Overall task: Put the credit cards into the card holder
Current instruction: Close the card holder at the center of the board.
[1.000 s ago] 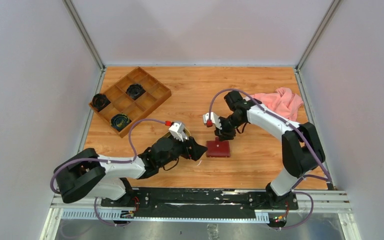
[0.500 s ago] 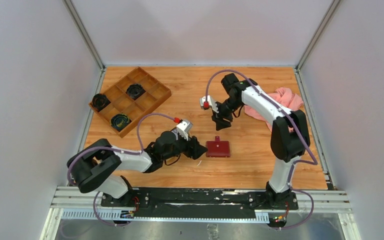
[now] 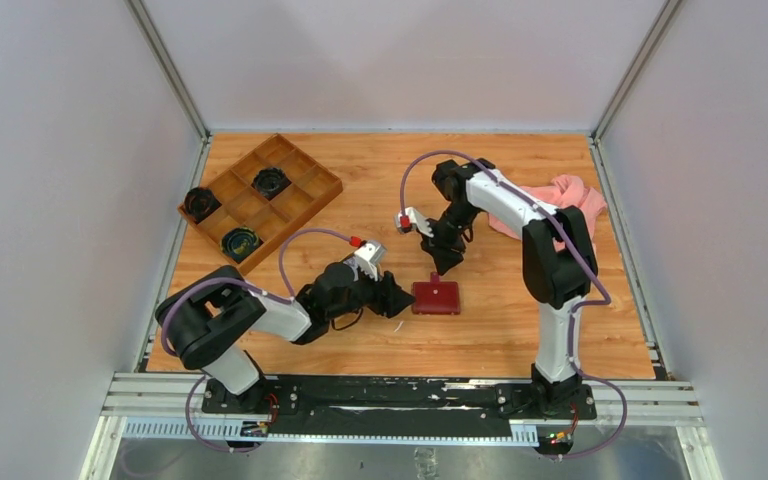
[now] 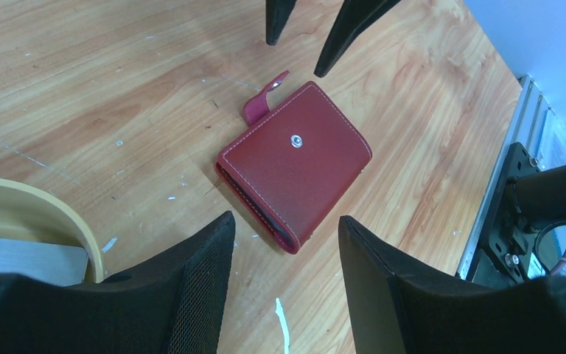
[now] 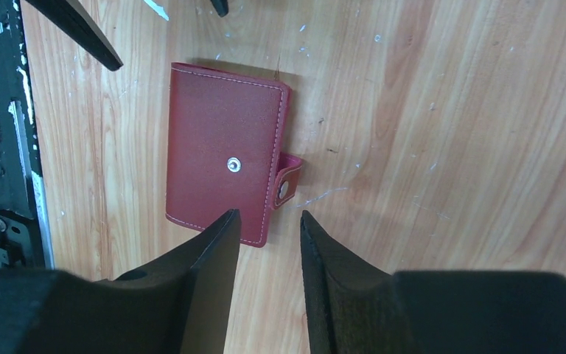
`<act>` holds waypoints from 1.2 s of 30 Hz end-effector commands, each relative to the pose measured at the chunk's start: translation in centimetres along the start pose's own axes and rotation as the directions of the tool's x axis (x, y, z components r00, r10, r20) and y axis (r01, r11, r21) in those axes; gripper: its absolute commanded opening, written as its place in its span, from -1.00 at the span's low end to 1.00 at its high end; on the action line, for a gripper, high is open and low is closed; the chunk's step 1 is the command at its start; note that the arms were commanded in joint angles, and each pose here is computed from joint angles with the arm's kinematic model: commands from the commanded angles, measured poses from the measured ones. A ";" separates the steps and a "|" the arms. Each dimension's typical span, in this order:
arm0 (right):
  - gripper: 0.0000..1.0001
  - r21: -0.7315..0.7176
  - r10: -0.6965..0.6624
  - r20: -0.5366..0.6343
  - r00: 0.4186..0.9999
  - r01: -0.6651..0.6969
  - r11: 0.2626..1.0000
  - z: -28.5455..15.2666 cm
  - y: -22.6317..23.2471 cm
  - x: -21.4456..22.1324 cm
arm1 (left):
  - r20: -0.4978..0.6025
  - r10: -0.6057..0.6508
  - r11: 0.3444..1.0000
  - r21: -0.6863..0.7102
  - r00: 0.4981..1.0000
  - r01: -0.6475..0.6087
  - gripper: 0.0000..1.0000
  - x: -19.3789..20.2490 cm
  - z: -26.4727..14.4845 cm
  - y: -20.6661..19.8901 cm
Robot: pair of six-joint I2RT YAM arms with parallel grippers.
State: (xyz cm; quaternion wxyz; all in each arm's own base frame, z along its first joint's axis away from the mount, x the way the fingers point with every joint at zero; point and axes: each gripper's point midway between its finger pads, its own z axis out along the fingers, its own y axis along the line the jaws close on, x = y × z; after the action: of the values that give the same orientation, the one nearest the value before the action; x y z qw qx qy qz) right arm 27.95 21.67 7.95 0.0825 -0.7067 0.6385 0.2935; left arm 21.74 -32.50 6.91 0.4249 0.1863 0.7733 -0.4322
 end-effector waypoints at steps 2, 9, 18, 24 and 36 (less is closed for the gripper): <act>-0.21 0.001 0.057 -0.037 0.998 -0.057 0.998 -0.5 0.2 0.5 | 0.071 0.042 0.997 0.068 0.997 -0.047 0.21 -2.2 0.3 -1.1; -0.40 -0.003 0.256 0.120 0.959 -0.258 0.966 -0.9 2.9 0.9 | 0.021 0.238 0.961 0.137 0.971 -0.238 0.41 -5.1 3.3 -2.0; -0.94 -0.135 0.487 0.188 0.853 -0.469 0.873 0.2 5.1 2.0 | -0.063 0.161 0.967 0.210 0.985 -0.144 0.22 -5.5 6.0 -0.9; -0.99 -0.220 0.662 0.236 0.712 -0.624 0.750 0.2 3.7 3.0 | -0.076 0.224 0.948 0.247 0.972 -0.199 0.18 -4.8 7.1 -0.5; -0.99 -0.285 0.734 0.217 0.644 -0.677 0.678 1.4 3.5 3.7 | -0.101 0.235 0.940 0.278 0.967 -0.199 -0.17 -3.9 8.9 0.0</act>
State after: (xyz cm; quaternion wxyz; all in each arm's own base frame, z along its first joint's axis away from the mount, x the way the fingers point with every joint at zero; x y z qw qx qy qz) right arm 24.79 18.20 5.70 0.0114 -0.3686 0.8140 0.4488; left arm 28.58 -39.14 8.31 0.3967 0.3391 0.7156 -0.4644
